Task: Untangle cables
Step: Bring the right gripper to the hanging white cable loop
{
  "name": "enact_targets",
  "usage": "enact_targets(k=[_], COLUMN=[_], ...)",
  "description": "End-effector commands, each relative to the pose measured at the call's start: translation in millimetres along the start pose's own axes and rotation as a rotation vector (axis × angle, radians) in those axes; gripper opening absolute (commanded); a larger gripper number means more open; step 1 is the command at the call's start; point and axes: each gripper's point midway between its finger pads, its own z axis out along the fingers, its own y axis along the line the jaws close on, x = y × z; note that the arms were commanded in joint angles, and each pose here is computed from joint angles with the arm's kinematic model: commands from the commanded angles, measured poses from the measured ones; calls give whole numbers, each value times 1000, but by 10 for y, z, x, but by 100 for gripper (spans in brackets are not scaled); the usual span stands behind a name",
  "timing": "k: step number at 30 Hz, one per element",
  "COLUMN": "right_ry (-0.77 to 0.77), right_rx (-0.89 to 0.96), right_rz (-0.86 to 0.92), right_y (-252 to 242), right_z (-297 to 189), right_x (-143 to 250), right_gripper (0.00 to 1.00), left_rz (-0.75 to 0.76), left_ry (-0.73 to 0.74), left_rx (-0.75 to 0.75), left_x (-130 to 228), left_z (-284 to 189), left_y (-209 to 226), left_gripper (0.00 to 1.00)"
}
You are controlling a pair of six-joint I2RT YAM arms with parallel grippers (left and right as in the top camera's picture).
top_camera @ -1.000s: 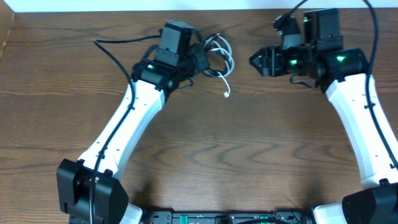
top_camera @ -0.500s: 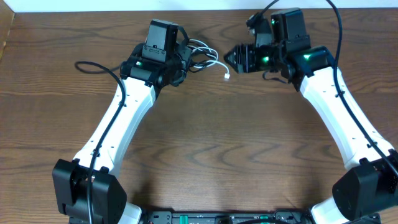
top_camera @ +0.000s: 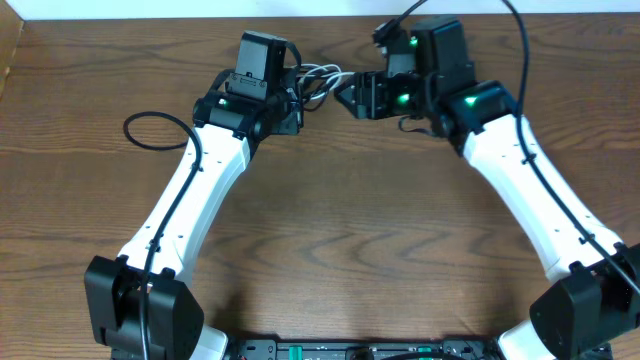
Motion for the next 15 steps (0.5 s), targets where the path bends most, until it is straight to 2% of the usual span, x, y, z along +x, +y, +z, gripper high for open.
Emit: enact_targets(k=[1,5,10,13,15], right_ry=[-50,-40,7,19,17], right_rx=[108,139,141,135,134], right_rz=[-29,-53,-42,-39,-40], right_y=[24,75,21,-11,-34], right_z=[9,145,368,459,516], right_x=[-20,63,193,220,217], right_gripper=[58,53,51,31,31], left_rz=[-167,-178,-184,-182,-181], left_ry=[-69,-51,51,104,137], left_rx=[34,29,-5,-16,-23], left_x=[-175,-161,19,115,171], left_z=[-26,-25,-24,-31,-38], left_y=[-76,-75,-35,-29,-27], left_gripper=[7,7,7,7,8])
